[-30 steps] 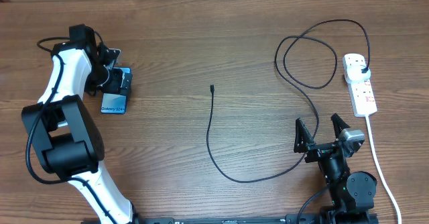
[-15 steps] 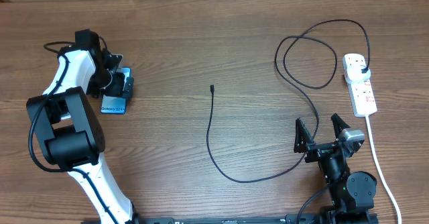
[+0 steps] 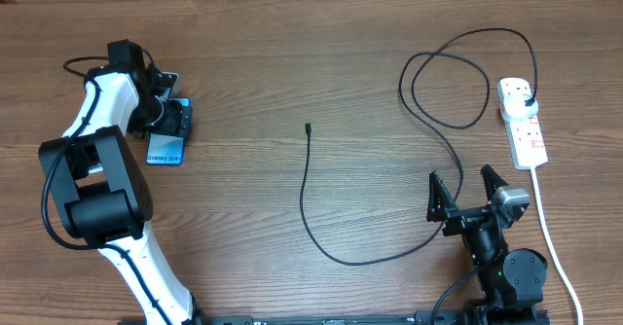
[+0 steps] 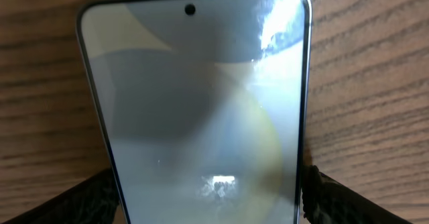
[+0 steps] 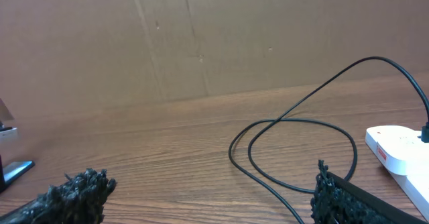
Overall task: Plug charger to phone and switch on socket
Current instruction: 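Close the left gripper on the phone's sides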
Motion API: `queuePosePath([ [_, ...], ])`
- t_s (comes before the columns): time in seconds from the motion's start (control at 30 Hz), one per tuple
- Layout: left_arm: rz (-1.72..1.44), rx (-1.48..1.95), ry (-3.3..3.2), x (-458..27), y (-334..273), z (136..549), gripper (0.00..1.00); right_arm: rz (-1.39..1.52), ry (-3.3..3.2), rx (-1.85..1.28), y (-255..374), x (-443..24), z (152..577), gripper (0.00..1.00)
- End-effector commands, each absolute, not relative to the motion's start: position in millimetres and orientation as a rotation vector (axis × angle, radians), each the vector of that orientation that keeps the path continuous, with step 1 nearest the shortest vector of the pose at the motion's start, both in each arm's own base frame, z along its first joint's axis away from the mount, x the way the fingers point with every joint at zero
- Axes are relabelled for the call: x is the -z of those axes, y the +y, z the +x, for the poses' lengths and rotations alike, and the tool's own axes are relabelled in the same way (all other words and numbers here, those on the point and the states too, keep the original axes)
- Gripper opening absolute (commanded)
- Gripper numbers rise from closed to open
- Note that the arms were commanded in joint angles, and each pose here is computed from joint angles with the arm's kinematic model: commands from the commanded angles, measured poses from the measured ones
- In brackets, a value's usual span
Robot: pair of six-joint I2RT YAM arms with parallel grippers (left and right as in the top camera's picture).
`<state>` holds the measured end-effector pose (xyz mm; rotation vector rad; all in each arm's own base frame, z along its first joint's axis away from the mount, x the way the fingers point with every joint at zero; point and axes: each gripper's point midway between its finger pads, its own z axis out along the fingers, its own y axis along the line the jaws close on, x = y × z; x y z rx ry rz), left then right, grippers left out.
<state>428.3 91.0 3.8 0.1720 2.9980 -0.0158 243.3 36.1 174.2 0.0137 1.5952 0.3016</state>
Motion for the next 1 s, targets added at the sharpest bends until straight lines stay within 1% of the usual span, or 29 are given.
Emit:
queuePosePath([
  [0.0, 0.181, 0.055, 3.006, 8, 84, 427, 0.9, 0.014, 1.594, -0.301, 36, -172, 243, 1.0],
  [0.1, 0.18, 0.058, 3.011, 11, 83, 425, 0.89, 0.014, 1.594, -0.301, 36, -172, 243, 1.0],
  [0.17, 0.179, 0.06, 3.014, 11, 83, 424, 0.86, 0.014, 1.594, -0.301, 36, -172, 243, 1.0],
  [0.27, 0.172, 0.065, 3.023, 12, 82, 421, 0.84, 0.014, 1.594, -0.301, 36, -172, 243, 1.0],
  [0.67, 0.055, 0.116, 3.111, 33, 74, 391, 0.84, 0.014, 1.594, -0.301, 36, -172, 243, 1.0],
  [0.77, -0.004, 0.118, 3.116, 34, 74, 390, 0.85, 0.014, 1.594, -0.301, 36, -172, 243, 1.0],
  [0.87, -0.057, 0.121, 3.123, 34, 74, 388, 0.91, 0.014, 1.594, -0.301, 36, -172, 243, 1.0],
  [0.97, -0.087, 0.125, 3.136, 34, 73, 385, 0.93, 0.014, 1.594, -0.301, 36, -172, 243, 1.0],
])
